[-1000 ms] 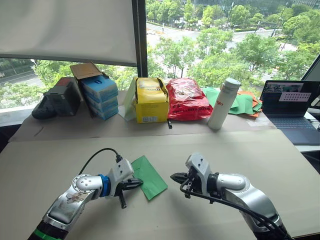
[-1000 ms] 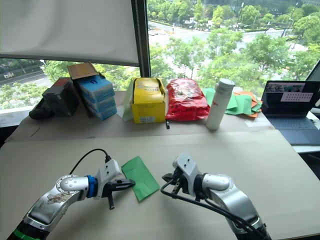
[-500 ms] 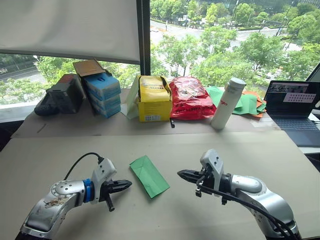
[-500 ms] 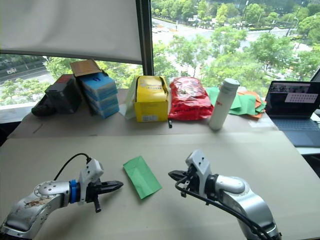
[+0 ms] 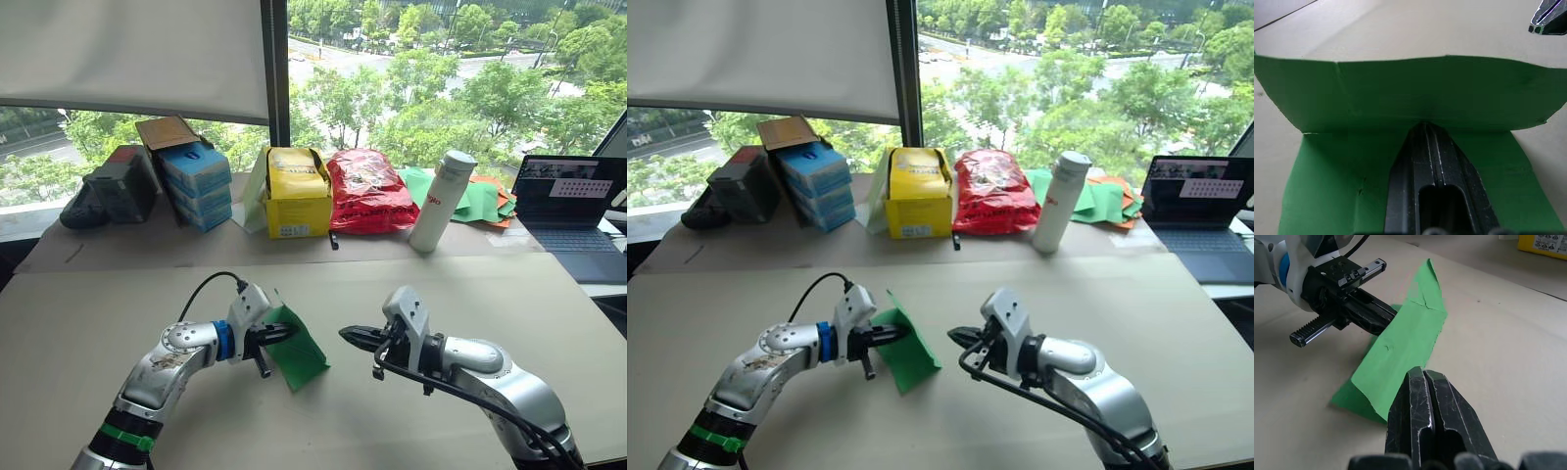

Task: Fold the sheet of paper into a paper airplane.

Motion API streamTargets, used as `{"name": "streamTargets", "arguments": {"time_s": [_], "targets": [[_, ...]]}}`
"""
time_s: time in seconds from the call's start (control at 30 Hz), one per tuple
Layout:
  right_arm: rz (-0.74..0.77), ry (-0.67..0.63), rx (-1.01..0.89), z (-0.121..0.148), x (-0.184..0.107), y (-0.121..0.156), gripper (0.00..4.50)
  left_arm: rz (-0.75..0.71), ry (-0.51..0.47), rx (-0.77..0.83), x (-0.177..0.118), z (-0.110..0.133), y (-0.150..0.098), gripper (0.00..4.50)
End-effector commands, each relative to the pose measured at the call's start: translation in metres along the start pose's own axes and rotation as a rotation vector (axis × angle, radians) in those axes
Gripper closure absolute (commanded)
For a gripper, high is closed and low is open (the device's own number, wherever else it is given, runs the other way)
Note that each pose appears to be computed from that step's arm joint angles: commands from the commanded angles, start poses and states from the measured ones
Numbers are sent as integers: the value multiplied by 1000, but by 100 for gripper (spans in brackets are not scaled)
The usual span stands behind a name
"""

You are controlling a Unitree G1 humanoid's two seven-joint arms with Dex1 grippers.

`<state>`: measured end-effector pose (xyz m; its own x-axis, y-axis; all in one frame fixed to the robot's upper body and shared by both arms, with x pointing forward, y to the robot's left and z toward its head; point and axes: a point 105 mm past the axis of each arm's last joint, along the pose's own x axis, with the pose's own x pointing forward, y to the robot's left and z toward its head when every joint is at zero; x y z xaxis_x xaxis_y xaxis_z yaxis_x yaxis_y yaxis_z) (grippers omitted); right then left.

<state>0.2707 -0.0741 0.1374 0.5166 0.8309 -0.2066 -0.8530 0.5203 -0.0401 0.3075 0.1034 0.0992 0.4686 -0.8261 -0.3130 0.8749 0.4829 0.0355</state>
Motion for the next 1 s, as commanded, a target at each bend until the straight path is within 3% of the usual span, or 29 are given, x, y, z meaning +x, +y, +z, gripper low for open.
{"name": "streamTargets", "arguments": {"time_s": [0.03, 0.27, 0.47, 0.7, 0.83, 1.0], "targets": [[1, -64, -75, 24, 9, 2, 448, -20, -38, 44, 14, 12, 1, 450], [7, -63, -149, 40, 31, -5, 448, -62, -26, 75, 30, 10, -3, 450], [-75, 196, -190, -14, 57, -32, 448, -127, -17, 98, 30, 9, -16, 450], [-76, 365, -123, -58, 45, -38, 448, -275, 71, 82, 9, -12, -41, 450], [-15, 463, -112, -80, 31, -27, 448, -265, 208, 141, -4, -40, -32, 450], [-7, 489, -89, -88, 19, -19, 448, -210, 259, 207, -11, -43, -12, 450]]}}
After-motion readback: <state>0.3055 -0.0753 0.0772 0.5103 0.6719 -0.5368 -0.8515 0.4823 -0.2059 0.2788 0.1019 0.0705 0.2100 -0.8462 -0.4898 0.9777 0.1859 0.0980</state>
